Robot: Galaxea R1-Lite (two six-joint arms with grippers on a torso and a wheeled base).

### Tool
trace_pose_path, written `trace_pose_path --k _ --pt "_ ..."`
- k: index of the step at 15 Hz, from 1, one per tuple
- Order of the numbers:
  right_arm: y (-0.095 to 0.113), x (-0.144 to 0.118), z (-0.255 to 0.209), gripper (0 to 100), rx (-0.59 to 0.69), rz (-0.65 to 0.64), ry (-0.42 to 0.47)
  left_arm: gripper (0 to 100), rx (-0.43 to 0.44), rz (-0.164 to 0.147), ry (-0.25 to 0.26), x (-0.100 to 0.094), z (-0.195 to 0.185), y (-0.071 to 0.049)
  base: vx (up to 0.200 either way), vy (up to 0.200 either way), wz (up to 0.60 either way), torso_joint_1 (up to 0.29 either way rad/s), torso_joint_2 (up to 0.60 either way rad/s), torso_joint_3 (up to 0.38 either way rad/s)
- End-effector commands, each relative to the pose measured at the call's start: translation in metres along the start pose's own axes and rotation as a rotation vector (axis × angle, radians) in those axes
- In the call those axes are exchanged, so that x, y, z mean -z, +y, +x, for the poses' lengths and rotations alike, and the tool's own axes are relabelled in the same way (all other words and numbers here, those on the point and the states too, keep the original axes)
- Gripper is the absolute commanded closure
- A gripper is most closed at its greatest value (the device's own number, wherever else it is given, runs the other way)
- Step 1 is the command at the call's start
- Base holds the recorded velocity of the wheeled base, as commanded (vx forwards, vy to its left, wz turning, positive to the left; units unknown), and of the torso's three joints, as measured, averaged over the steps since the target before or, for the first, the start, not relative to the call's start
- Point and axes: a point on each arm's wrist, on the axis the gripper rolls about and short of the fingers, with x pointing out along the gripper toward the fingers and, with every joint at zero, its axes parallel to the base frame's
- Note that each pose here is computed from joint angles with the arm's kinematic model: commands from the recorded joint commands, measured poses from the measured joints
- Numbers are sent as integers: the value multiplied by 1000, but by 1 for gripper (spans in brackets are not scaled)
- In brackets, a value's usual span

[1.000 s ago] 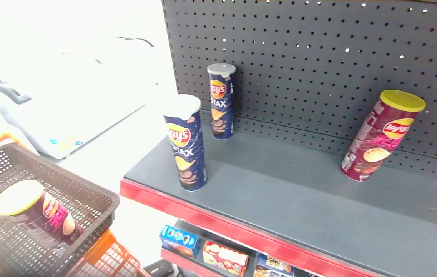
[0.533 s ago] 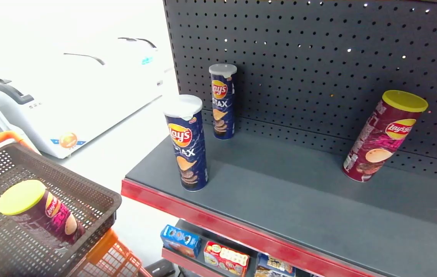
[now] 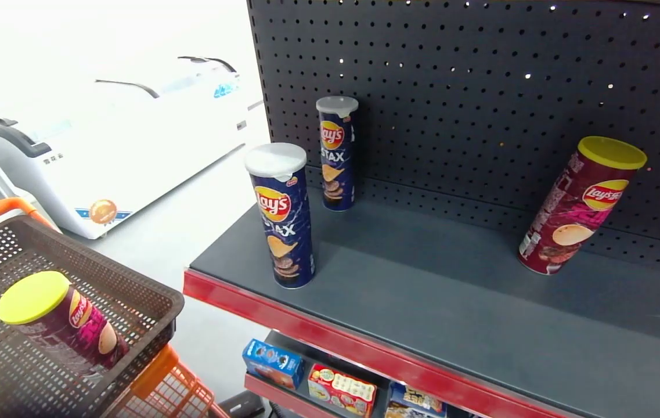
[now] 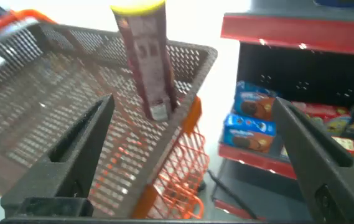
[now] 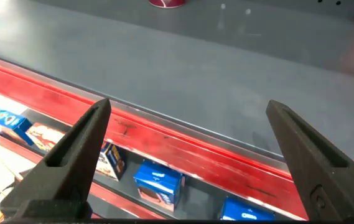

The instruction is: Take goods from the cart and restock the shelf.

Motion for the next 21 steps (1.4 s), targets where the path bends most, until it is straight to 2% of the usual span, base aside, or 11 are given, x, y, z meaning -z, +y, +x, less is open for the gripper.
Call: trace_pose_path --k 1,2,3,6,9,12,14,15,16,21 --pt "0 0 0 0 -1 0 1 0 -50 47 125 -54 18 7 0 0 0 0 0 0" --pt "0 0 0 0 -1 0 1 0 -69 57 217 -65 37 8 0 0 0 0 0 0" --pt "0 0 0 0 -1 0 1 0 -75 56 272 -65 46 8 0 0 0 0 0 0" --pt "0 0 0 0 -1 0 1 0 -134 41 407 -60 65 9 0 0 0 0 0 0" --pt "0 0 0 0 -1 0 1 0 -228 29 526 -57 87 16 0 0 0 0 0 0" --pt "0 0 0 0 0 0 1 0 -241 22 567 -54 106 20 0 0 0 0 0 0" --pt "0 0 0 0 -1 0 1 0 -229 19 568 -48 114 19 0 0 0 0 0 0" --pt "0 0 0 0 -1 0 1 0 -174 6 553 -42 121 18 0 0 0 0 0 0" --pt "0 0 0 0 0 0 1 0 -157 0 544 -38 127 18 0 0 0 0 0 0" --pt "0 0 0 0 0 0 1 0 -191 -17 455 -11 152 22 0 0 0 0 0 0"
